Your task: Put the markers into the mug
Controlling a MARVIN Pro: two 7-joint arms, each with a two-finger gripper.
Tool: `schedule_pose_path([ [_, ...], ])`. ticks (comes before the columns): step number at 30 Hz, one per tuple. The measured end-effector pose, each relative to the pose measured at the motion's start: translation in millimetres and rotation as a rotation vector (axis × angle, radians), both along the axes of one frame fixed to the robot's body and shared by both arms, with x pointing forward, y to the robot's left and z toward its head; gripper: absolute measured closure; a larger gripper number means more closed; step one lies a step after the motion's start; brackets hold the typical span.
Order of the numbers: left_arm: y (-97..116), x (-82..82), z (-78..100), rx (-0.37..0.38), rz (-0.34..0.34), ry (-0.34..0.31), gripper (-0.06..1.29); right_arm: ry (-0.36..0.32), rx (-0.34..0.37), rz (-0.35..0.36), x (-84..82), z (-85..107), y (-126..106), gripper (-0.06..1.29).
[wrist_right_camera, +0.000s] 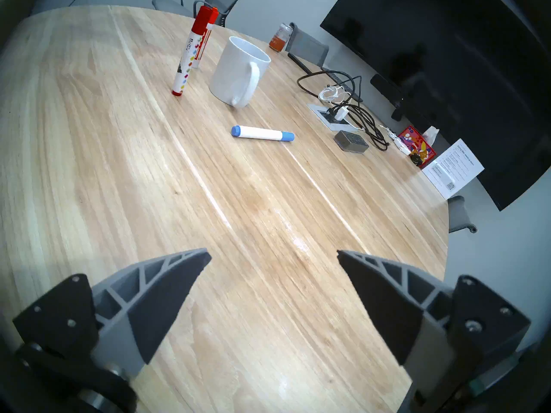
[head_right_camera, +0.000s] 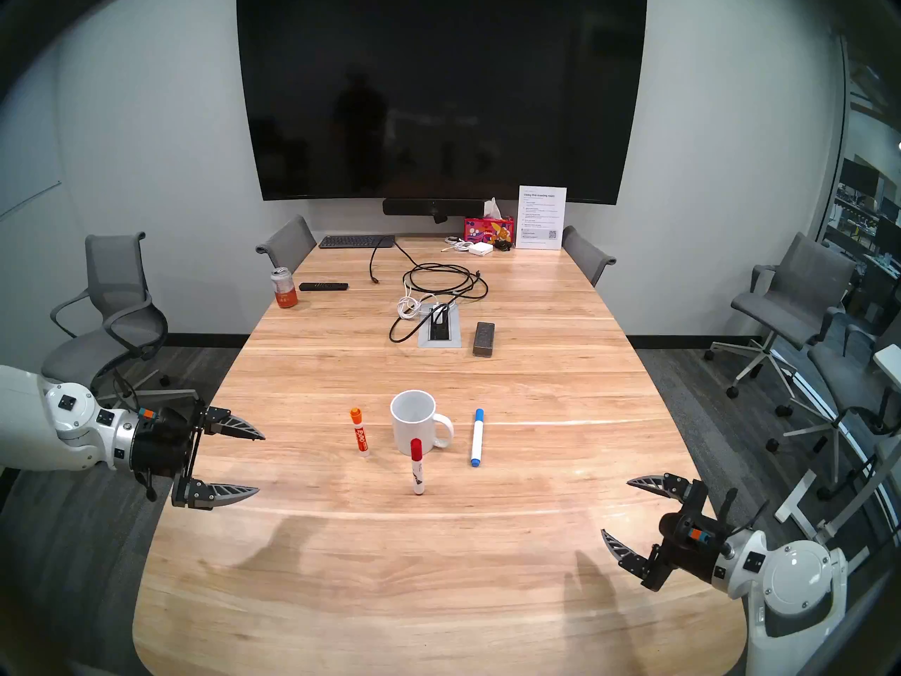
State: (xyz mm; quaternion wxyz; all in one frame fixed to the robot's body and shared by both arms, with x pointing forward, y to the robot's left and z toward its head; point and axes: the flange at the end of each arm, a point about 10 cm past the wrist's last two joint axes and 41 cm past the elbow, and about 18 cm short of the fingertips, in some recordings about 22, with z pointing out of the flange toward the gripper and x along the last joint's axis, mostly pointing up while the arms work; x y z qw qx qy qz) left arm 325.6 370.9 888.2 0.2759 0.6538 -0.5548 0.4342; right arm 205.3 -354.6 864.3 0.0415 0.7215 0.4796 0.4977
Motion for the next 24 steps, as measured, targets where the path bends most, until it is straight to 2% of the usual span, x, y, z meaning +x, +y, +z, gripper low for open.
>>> schedule_pose_path([
  [15, -10.6, 32.9, -15.7, 0.059, -0.017, 0.032, -0.03, 0.000, 0.000, 0.000, -0.1, -0.2, 0.0, 0.02],
  [24, -13.8, 51.7, -29.5, 0.061, -0.047, 0.039, -0.03, 0.000, 0.001, -0.001, -0.2, -0.4, 0.0, 0.02],
])
